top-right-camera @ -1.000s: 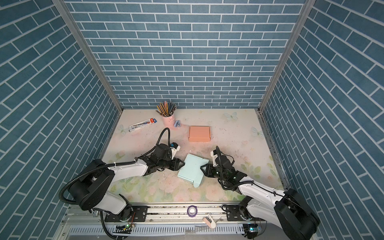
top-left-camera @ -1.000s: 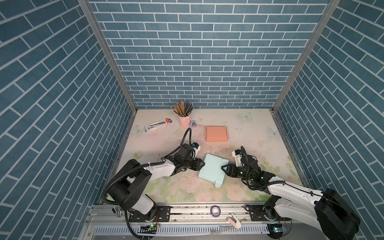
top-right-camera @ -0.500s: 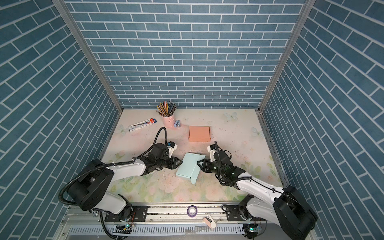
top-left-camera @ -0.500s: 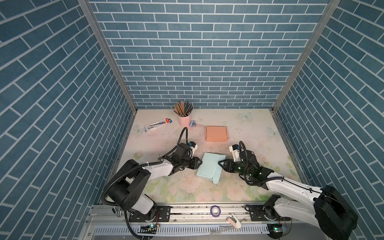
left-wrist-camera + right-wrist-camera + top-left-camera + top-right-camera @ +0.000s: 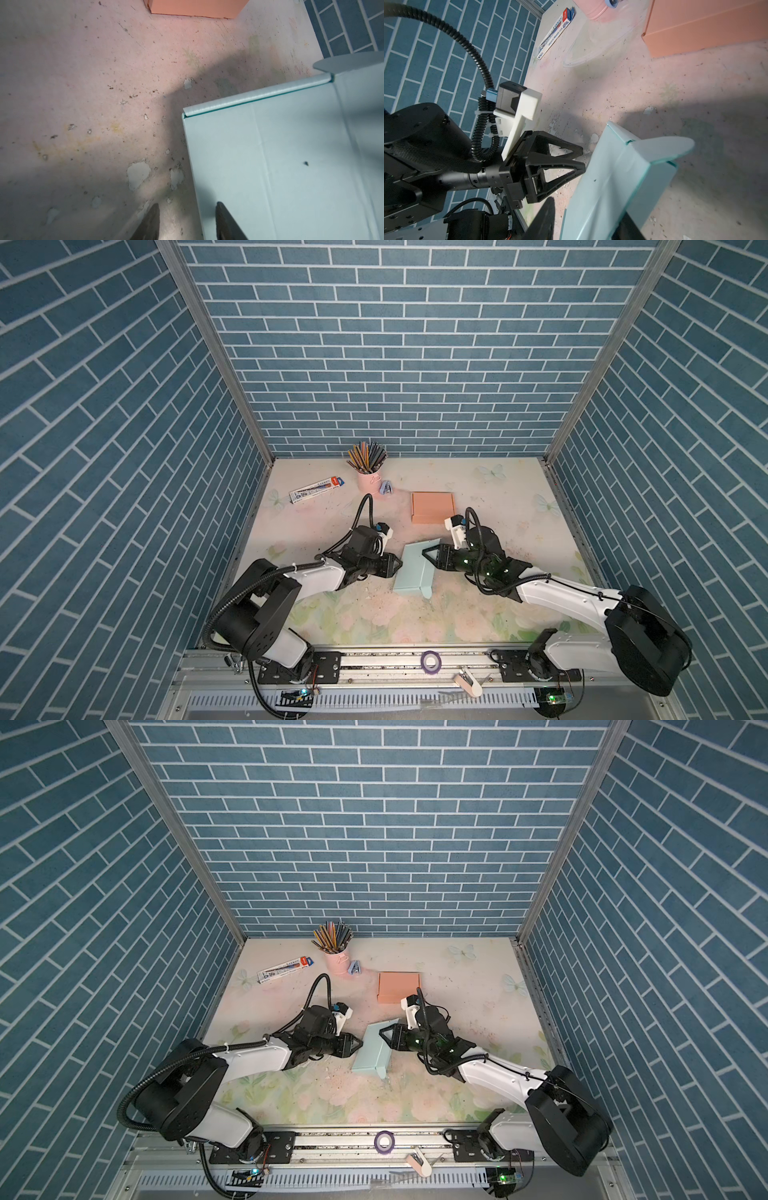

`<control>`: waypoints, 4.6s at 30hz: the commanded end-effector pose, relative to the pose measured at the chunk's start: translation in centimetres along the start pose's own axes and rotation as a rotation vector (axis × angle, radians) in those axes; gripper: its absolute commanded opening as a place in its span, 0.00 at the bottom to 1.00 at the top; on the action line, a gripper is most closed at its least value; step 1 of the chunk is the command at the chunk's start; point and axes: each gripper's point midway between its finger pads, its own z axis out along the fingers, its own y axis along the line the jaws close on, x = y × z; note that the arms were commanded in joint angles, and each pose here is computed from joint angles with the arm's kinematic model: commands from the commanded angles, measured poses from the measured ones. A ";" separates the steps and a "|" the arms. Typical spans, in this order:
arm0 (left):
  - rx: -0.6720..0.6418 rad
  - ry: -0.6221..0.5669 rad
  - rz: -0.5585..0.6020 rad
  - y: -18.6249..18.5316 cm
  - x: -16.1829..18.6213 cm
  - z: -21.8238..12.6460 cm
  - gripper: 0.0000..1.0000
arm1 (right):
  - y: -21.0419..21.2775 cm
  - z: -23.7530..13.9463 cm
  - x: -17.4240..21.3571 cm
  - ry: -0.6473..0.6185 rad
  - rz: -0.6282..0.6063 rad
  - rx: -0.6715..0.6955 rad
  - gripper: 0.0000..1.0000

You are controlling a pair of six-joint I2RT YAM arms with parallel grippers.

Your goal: Fold the paper box

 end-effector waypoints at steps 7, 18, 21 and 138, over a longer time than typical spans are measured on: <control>-0.006 0.012 -0.008 0.9 0.7 -0.1 0.45 | 2.7 1.2 -0.7 0.008 -0.073 -0.045 0.56; -0.013 0.001 -0.028 1.9 0.8 -0.4 0.45 | 3.8 2.0 -1.0 0.012 -0.094 -0.046 0.67; -0.012 -0.004 -0.039 2.2 0.9 -0.7 0.45 | 4.0 2.4 -1.1 0.017 -0.099 -0.045 0.67; -0.077 -0.341 0.018 -2.5 -4.3 -14.5 0.73 | 3.6 7.2 -5.4 0.383 -1.136 -0.330 0.28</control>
